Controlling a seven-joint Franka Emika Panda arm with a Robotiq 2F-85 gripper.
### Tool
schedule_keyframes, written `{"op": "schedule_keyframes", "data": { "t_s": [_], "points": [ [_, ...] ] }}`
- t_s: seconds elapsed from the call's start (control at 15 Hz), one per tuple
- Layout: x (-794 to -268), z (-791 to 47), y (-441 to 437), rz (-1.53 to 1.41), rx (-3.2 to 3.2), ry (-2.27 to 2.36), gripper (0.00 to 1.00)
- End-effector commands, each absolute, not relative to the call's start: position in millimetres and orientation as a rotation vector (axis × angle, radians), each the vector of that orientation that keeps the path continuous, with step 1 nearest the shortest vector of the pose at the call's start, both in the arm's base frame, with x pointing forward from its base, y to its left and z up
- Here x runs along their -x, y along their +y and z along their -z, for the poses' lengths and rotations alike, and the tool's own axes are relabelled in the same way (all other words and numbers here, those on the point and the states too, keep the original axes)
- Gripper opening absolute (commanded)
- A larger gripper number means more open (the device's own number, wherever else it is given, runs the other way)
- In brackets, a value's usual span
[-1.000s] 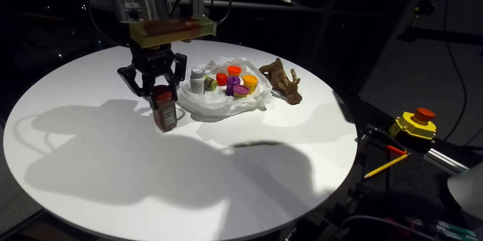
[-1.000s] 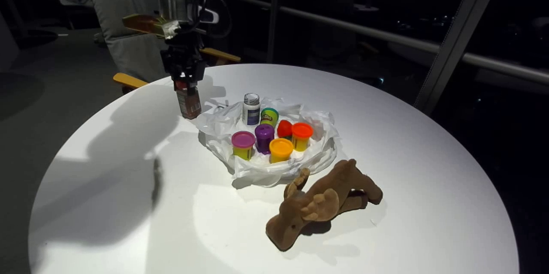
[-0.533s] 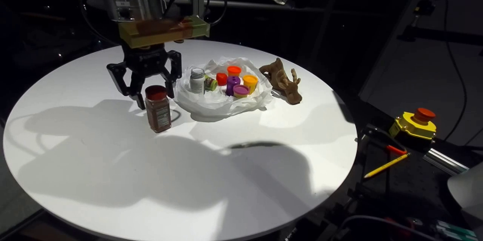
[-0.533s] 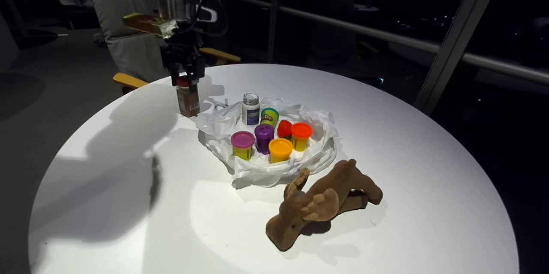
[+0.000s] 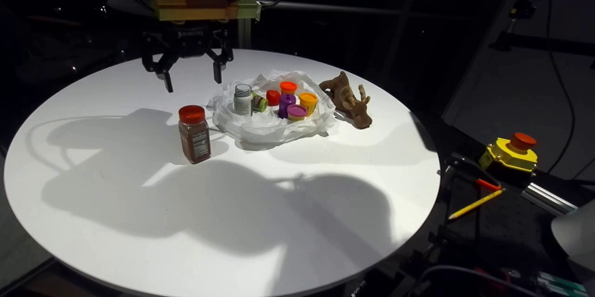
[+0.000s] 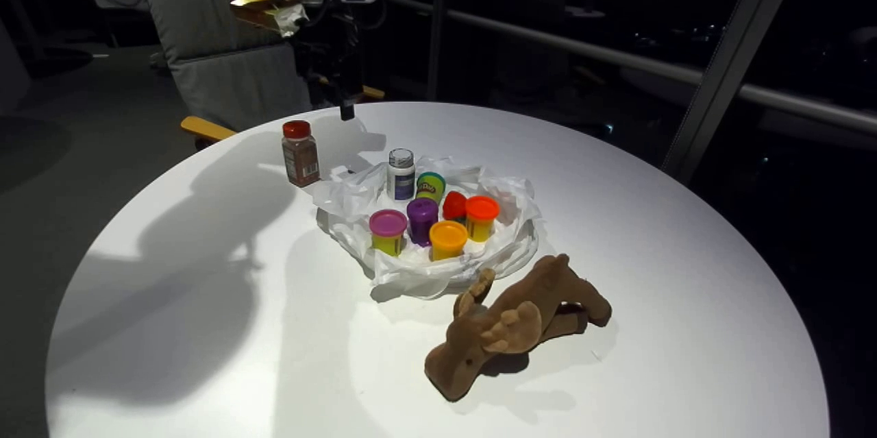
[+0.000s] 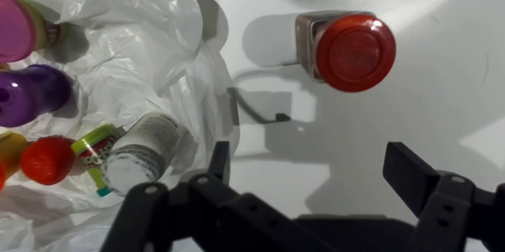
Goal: Pick up the object from the plastic and put them on the table
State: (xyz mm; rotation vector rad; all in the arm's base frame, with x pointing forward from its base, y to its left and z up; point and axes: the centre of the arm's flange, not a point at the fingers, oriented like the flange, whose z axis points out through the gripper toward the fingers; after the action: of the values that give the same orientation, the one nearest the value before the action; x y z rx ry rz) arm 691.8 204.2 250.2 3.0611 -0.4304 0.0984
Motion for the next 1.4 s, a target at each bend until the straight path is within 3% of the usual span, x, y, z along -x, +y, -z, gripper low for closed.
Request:
{"op": "schedule_keyframes", "data": {
  "t_s": [0.0,0.73,1.27,1.33],
  "points": [
    [-698,-257,164,-0.118,-3.009,-0.612,1.0],
    [-711,-195,122,-0.03,-2.804,-0.96,1.0],
    [-717,-195,122,-0.206,-2.74,-1.107,1.0],
    [-718,-196,121,-0.231,-2.729,-1.117,0.75]
  ]
}}
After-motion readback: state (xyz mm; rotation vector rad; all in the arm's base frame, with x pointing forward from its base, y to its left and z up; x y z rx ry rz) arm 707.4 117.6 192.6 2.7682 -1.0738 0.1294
